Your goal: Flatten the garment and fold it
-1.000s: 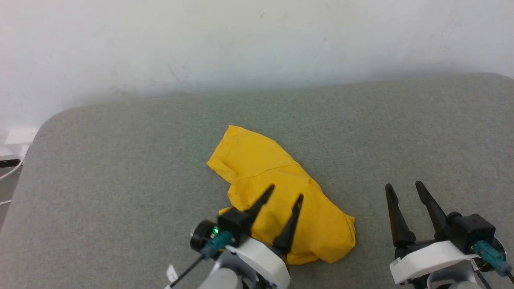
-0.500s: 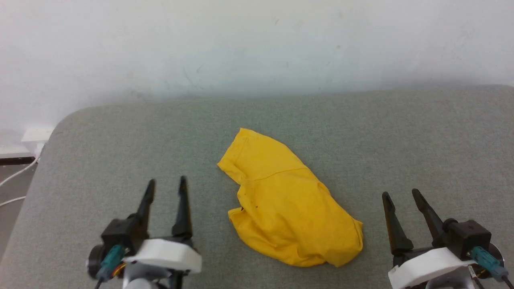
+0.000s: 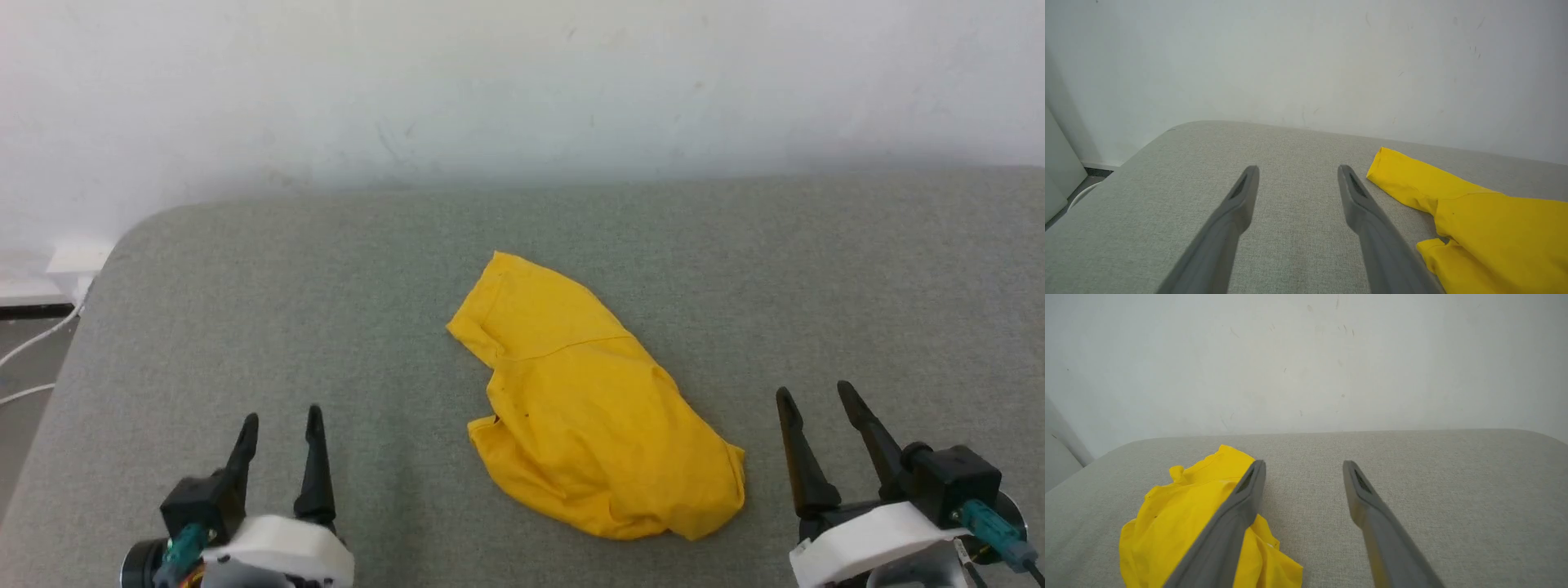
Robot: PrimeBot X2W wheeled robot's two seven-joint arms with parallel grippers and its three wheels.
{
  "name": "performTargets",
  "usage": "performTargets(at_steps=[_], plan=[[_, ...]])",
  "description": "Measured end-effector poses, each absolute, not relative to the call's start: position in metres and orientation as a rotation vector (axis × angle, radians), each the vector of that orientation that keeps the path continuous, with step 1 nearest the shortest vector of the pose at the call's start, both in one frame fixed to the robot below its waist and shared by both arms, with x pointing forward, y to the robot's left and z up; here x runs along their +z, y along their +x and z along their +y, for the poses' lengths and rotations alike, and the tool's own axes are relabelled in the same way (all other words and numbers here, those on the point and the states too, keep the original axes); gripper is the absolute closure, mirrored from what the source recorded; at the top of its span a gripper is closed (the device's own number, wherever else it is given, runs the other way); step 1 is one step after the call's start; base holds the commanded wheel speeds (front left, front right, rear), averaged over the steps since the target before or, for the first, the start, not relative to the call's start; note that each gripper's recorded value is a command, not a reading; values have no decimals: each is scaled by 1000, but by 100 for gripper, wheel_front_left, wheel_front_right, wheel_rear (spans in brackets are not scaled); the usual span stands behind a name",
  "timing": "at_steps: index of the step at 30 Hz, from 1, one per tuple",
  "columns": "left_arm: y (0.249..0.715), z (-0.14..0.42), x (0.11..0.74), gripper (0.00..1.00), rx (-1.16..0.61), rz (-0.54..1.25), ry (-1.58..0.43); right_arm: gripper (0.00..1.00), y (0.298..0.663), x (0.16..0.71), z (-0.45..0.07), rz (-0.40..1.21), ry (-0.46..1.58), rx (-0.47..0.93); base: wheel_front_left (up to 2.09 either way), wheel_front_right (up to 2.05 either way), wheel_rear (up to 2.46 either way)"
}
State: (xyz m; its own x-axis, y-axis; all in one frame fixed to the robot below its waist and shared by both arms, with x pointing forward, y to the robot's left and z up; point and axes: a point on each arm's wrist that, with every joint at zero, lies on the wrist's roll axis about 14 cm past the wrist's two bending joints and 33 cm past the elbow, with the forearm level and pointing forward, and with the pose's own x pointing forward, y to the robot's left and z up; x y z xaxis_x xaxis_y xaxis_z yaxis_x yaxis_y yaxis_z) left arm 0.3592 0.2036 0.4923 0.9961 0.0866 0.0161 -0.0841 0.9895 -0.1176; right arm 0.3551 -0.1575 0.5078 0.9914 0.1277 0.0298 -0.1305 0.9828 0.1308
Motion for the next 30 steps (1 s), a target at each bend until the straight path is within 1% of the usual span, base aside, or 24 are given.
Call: performTargets(at_steps=[3,8,13,16,21,26,29,30], plan=[[373,199,495,0,54,-11,-110,0,358,505,-157,-11,132,132,0,0,0],[414,182,505,0,-32,16,-120,0,369,499,-154,11,124,141,0,0,0],[454,150,494,0,-138,148,-159,0,379,495,-148,22,120,157,0,0,0],[472,125,478,0,-214,264,-159,0,383,494,-148,25,121,157,0,0,0],[480,88,440,0,-316,478,-125,0,380,485,-157,51,122,128,0,0,0],[465,71,393,0,-370,718,-60,0,375,477,-167,71,127,92,0,0,0],[465,66,383,0,-393,790,-24,0,373,475,-172,77,125,76,0,0,0],[465,64,382,7,-398,808,-15,0,373,474,-174,78,125,72,0,0,0]])
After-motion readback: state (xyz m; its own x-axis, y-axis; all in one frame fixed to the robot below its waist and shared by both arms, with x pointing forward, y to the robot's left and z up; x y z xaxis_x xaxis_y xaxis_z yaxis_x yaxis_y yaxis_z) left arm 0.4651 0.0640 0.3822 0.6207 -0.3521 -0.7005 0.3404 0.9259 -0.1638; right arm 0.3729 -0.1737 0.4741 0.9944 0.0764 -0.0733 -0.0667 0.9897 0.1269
